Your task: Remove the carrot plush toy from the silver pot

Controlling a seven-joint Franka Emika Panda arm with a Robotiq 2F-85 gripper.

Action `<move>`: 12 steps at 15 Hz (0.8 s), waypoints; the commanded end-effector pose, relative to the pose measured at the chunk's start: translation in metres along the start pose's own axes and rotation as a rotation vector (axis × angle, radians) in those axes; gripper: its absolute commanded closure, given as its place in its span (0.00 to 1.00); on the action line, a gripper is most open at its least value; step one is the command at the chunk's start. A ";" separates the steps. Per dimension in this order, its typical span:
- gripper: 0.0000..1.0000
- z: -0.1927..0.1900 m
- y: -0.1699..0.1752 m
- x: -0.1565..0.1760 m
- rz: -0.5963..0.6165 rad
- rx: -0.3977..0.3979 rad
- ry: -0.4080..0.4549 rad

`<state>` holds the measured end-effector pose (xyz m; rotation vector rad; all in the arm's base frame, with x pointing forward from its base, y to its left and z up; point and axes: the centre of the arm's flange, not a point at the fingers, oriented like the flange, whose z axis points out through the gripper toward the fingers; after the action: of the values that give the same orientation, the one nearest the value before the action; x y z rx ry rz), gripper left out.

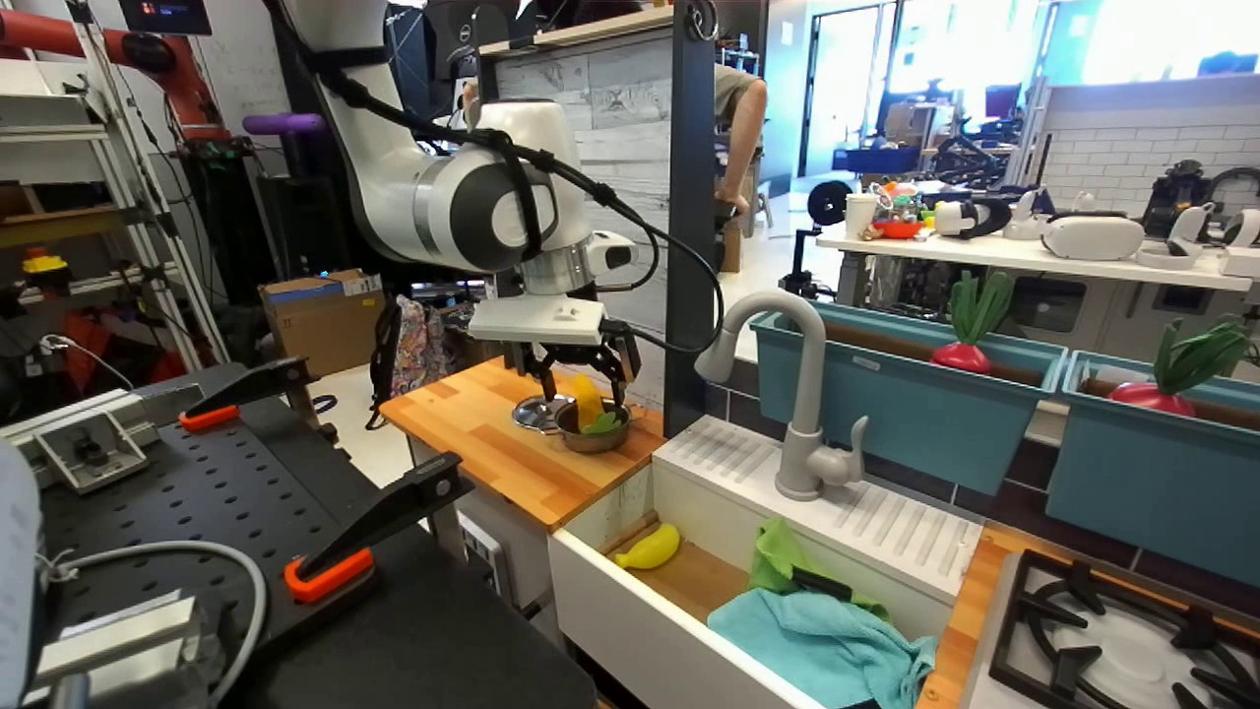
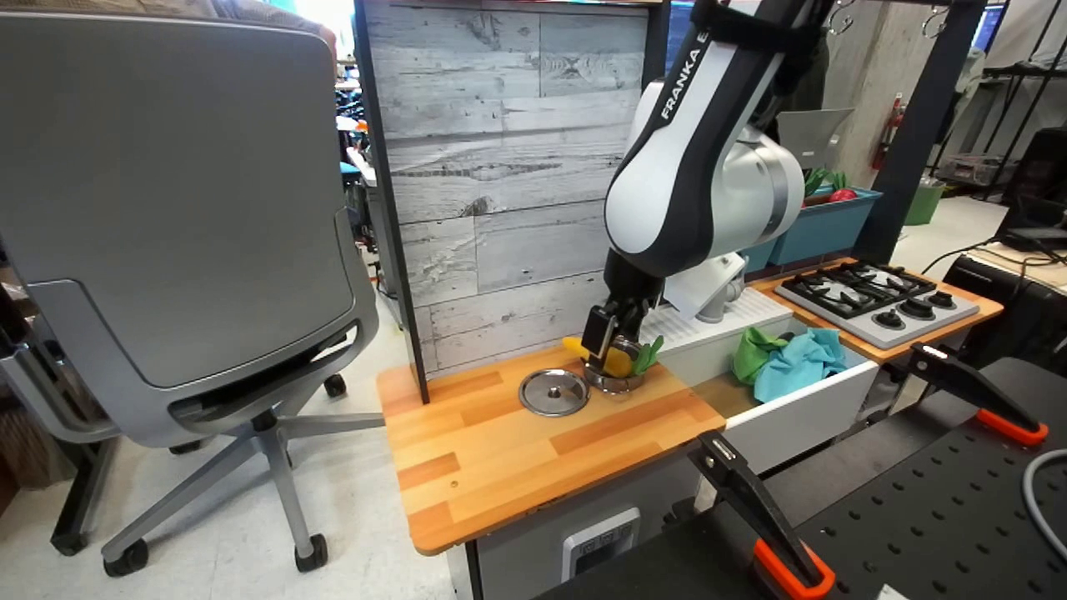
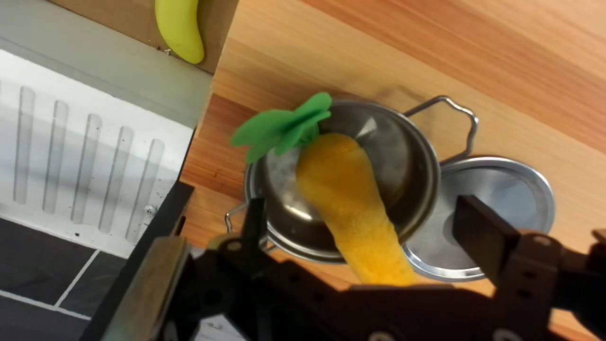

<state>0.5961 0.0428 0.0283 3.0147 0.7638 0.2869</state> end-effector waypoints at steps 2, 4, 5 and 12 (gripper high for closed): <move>0.28 0.005 0.013 0.004 0.015 0.013 0.005; 0.33 0.006 0.015 0.005 0.015 0.009 0.001; 0.43 0.008 0.014 0.005 0.016 -0.002 0.003; 0.29 0.017 0.015 0.007 0.044 -0.032 0.003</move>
<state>0.6020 0.0327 0.0241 3.0259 0.7128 0.2897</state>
